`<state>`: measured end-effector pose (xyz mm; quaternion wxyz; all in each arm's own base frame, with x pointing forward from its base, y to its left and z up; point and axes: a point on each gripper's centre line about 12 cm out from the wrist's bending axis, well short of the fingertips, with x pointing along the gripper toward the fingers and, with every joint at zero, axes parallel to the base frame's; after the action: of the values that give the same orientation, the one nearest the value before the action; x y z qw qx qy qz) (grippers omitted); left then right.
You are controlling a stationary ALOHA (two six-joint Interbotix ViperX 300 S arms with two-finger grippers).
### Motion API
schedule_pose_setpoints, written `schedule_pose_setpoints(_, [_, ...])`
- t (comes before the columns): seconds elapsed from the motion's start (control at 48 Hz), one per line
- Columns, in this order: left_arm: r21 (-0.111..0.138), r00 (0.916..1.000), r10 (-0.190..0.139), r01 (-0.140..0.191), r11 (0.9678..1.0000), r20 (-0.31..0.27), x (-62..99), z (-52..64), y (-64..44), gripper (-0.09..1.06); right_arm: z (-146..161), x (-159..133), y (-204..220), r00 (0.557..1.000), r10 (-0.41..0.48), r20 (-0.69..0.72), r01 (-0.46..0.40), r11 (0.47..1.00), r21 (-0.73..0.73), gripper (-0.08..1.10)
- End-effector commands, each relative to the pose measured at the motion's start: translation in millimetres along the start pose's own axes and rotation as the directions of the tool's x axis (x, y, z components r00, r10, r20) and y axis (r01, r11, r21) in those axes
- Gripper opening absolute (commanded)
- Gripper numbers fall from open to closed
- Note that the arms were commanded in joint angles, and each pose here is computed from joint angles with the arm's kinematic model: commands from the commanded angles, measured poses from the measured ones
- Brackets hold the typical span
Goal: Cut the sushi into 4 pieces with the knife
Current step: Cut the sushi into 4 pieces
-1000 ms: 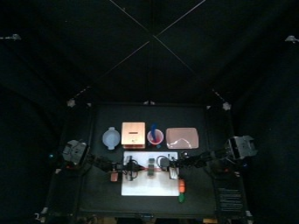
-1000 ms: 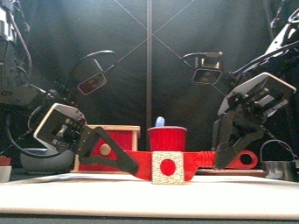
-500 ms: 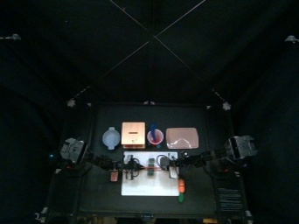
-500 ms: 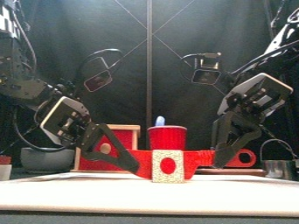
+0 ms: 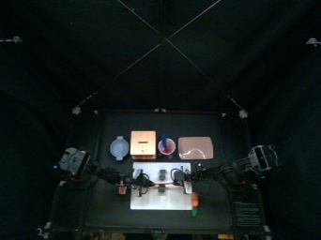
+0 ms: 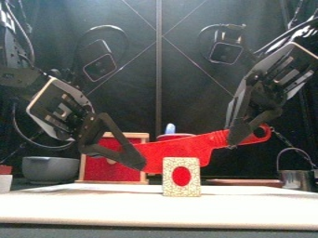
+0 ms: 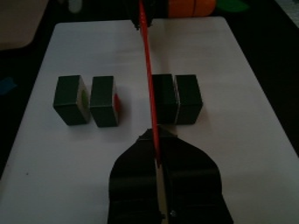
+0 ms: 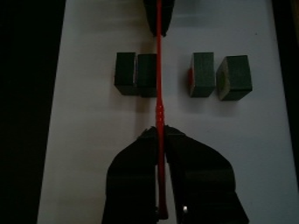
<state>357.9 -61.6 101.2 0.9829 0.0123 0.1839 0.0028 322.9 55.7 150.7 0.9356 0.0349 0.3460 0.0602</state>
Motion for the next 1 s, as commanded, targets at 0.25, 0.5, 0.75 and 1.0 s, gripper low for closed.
schedule_pose_setpoints(0.25, [0.022, 0.9974, 0.007, -0.009, 0.9997, 0.072, -3.4, 23.7, 0.2, 0.20, 27, -9, 14, 0.996, 0.037, 0.086, -0.035, 0.999, -0.016, 0.08])
schedule_pose_setpoints(0.5, [0.024, 1.0000, 0.002, -0.002, 0.9997, 0.004, 10.1, -0.5, -12.3, 0.20, 15, 6, 16, 0.998, 0.039, 0.042, -0.039, 0.999, -0.008, 0.08])
schedule_pose_setpoints(0.75, [0.019, 0.9993, -0.008, 0.007, 0.9998, 0.037, 4.4, 11.8, -15.6, 0.20, 19, 7, 17, 0.998, 0.043, 0.049, -0.042, 0.999, -0.006, 0.08])
schedule_pose_setpoints(1.0, [0.047, 0.9938, -0.013, 0.008, 0.9989, 0.111, -8.1, 38.5, -14.3, 0.20, 25, 3, 21, 0.996, 0.054, 0.072, -0.053, 0.998, -0.017, 0.08])
